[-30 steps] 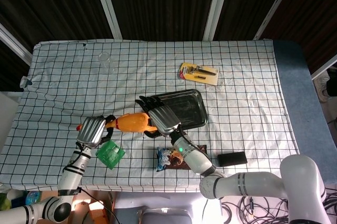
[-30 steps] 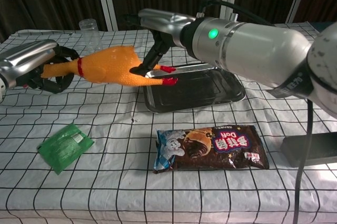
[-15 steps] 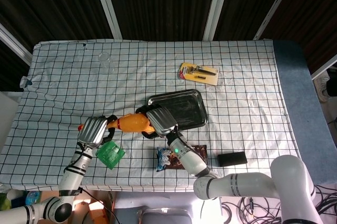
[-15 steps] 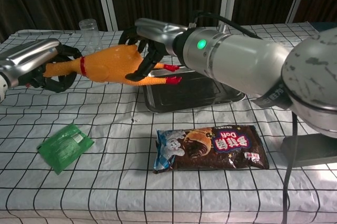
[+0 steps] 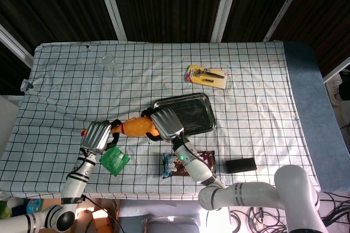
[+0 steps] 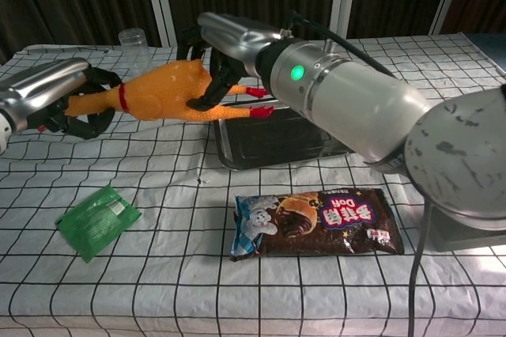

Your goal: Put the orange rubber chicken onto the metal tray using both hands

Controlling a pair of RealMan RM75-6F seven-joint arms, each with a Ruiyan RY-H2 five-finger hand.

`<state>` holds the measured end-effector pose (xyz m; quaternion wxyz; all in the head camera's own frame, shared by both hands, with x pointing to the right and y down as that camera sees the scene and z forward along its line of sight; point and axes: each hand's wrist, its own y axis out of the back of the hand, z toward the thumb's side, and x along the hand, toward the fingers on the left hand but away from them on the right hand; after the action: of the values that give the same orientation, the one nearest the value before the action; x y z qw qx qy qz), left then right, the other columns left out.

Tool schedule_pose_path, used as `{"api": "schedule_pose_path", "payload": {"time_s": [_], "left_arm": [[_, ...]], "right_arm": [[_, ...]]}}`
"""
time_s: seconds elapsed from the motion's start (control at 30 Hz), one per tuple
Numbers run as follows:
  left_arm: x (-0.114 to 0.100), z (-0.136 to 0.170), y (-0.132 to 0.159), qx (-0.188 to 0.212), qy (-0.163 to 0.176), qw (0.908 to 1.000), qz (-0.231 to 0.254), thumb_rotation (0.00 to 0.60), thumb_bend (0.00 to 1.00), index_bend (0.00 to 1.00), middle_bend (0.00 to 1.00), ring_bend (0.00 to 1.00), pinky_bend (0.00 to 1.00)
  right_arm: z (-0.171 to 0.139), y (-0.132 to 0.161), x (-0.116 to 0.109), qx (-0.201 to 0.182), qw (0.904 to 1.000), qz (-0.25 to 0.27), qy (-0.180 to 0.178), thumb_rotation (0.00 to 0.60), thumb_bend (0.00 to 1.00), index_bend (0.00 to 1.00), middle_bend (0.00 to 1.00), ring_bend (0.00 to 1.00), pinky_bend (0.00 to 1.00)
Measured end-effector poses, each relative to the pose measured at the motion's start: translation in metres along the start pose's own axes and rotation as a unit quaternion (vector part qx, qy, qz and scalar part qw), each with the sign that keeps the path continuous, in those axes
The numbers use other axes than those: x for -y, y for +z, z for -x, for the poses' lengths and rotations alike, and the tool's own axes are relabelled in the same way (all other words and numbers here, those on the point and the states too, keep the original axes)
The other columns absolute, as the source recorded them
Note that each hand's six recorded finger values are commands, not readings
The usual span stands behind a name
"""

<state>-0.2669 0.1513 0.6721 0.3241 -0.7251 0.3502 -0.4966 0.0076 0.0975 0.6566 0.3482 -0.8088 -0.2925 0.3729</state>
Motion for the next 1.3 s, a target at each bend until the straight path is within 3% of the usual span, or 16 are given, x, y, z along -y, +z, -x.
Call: {"api": "schedule_pose_path", "payload": {"time_s": [0.13, 0.17, 0.23, 0.27, 0.3, 0.33, 0.4, 0.57, 0.9, 1.1, 1.3], "left_arm": [[0.000, -0.002, -0.001, -0.002, 0.000, 1.0000, -0.001, 0.600, 0.80, 0.62, 0.83, 0.56, 0.80], [0.000, -0.002, -0.001, -0.002, 0.000, 1.0000, -0.002, 0.600, 0.80, 0.62, 0.83, 0.56, 0.80], [0.001, -0.003, -0.002, -0.003, -0.001, 1.0000, -0.002, 0.600, 0.80, 0.62, 0.83, 0.56, 0.80], [0.001, -0.003, -0.002, -0.004, -0.001, 1.0000, -0.002, 0.600, 0.80, 0.62, 0.83, 0.56, 0.80], [0.001, -0.003, -0.002, -0.004, -0.001, 1.0000, -0.003, 0.600, 0.80, 0.62, 0.83, 0.56, 0.80], [0.002, -0.003, -0.003, -0.005, -0.002, 1.0000, -0.003, 0.600, 0.81, 0.62, 0.83, 0.56, 0.80], [0.003, -0.004, -0.004, -0.007, -0.005, 1.0000, -0.004, 0.600, 0.81, 0.62, 0.83, 0.56, 0.80], [0.004, -0.007, -0.011, -0.018, -0.007, 0.9998, -0.006, 0.600, 0.81, 0.62, 0.83, 0.56, 0.80], [0.009, -0.028, -0.013, -0.029, -0.018, 0.9991, 0.026, 0.600, 0.81, 0.62, 0.83, 0.56, 0.79], [0.024, -0.047, 0.005, -0.016, -0.038, 0.9979, 0.049, 0.600, 0.81, 0.62, 0.83, 0.56, 0.79], [0.042, -0.079, 0.022, -0.017, -0.051, 0.9969, 0.057, 0.600, 0.80, 0.61, 0.83, 0.56, 0.78]], "right_arm": [[-0.001, 0.000, -0.002, 0.001, 1.0000, 0.007, -0.006, 0.600, 0.55, 0.99, 0.86, 0.84, 0.96], [-0.001, 0.000, -0.002, 0.002, 0.9999, 0.011, -0.006, 0.600, 0.52, 0.91, 0.81, 0.77, 0.88], [-0.003, -0.001, -0.001, 0.002, 0.9999, 0.015, 0.002, 0.600, 0.41, 0.50, 0.52, 0.45, 0.60], [-0.004, -0.002, 0.001, 0.002, 0.9999, 0.013, 0.009, 0.600, 0.34, 0.23, 0.27, 0.22, 0.41], [-0.005, -0.004, 0.003, 0.001, 0.9997, 0.009, 0.022, 0.600, 0.28, 0.06, 0.09, 0.07, 0.24], [-0.006, -0.006, 0.005, 0.001, 0.9994, 0.007, 0.033, 0.600, 0.24, 0.00, 0.01, 0.00, 0.10], [-0.009, -0.011, 0.007, 0.003, 0.9981, 0.008, 0.061, 0.600, 0.19, 0.00, 0.00, 0.00, 0.00], [-0.015, -0.022, -0.007, 0.004, 0.9966, 0.014, 0.081, 0.600, 0.12, 0.00, 0.00, 0.00, 0.00], [-0.052, -0.052, -0.069, 0.000, 0.9992, 0.026, 0.031, 0.600, 0.12, 0.00, 0.00, 0.00, 0.00], [-0.085, -0.096, -0.105, 0.035, 0.9990, 0.026, 0.007, 0.600, 0.12, 0.00, 0.00, 0.00, 0.00], [-0.092, -0.125, -0.134, 0.070, 0.9973, 0.023, -0.004, 0.600, 0.12, 0.00, 0.00, 0.00, 0.00]]}}
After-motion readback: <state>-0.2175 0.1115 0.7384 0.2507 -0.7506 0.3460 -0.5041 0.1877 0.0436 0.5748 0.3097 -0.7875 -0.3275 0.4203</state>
